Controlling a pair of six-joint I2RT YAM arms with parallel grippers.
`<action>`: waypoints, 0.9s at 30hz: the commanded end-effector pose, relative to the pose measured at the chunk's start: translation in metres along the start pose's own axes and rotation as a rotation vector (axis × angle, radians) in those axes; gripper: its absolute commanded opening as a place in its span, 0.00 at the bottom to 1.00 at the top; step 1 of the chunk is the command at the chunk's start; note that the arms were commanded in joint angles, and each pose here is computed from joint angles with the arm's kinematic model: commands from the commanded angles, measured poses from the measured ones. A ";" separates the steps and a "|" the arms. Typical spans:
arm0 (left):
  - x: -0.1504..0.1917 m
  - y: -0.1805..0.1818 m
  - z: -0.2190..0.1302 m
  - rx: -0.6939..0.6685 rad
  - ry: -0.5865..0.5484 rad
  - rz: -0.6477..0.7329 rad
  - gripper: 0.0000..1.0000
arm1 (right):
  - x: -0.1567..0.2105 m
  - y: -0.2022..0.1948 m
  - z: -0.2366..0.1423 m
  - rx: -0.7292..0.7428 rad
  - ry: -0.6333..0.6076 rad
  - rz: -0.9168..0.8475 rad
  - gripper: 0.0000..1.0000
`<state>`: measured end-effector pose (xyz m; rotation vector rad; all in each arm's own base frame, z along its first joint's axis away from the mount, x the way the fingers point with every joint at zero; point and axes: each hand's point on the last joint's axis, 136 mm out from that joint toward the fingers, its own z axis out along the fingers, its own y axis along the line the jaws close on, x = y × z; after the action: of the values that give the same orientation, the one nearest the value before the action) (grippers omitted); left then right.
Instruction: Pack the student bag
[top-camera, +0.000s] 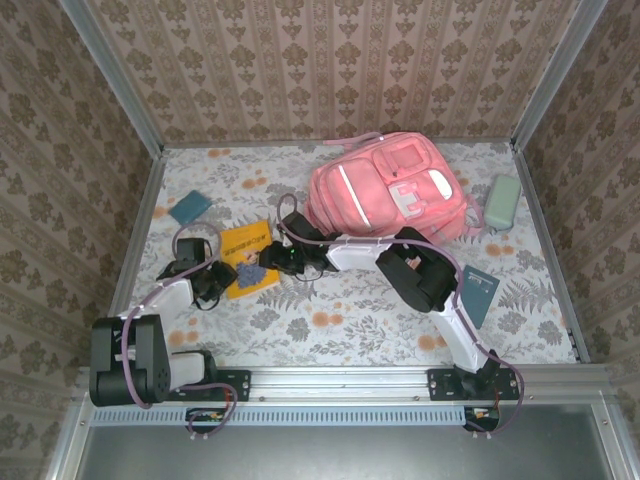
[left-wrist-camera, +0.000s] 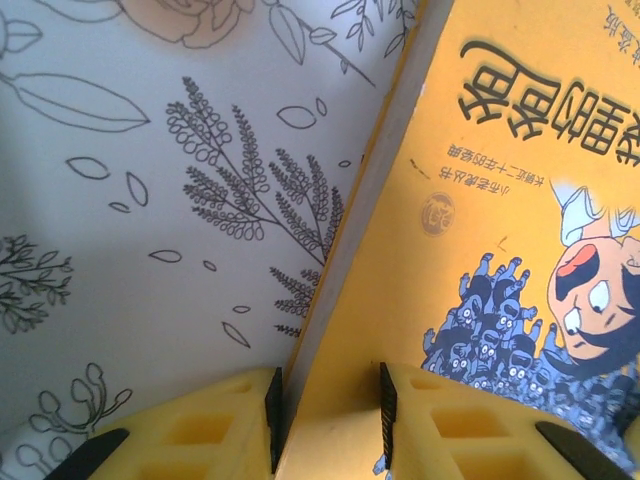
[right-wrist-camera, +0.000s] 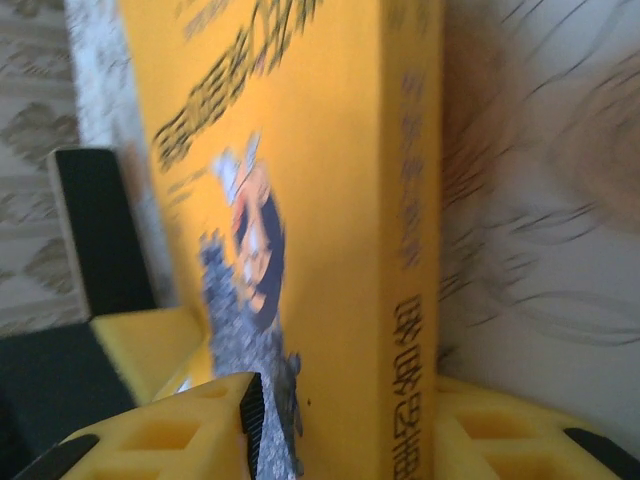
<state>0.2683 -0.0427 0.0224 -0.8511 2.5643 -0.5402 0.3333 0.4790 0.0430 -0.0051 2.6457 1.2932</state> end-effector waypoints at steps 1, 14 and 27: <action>0.021 0.006 0.007 -0.012 0.083 0.017 0.31 | 0.022 0.082 -0.013 -0.304 0.081 -0.048 0.40; 0.004 -0.030 -0.026 0.108 0.023 0.015 0.56 | -0.009 0.073 -0.063 -0.223 -0.041 -0.085 0.00; -0.044 -0.149 -0.098 0.634 -0.055 -0.007 0.97 | -0.053 0.111 -0.188 -0.308 -0.202 -0.182 0.00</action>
<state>0.3103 -0.0885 0.1446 -0.6928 2.2508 -1.0345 0.3498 0.4049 0.2027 -0.0307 2.3339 1.4767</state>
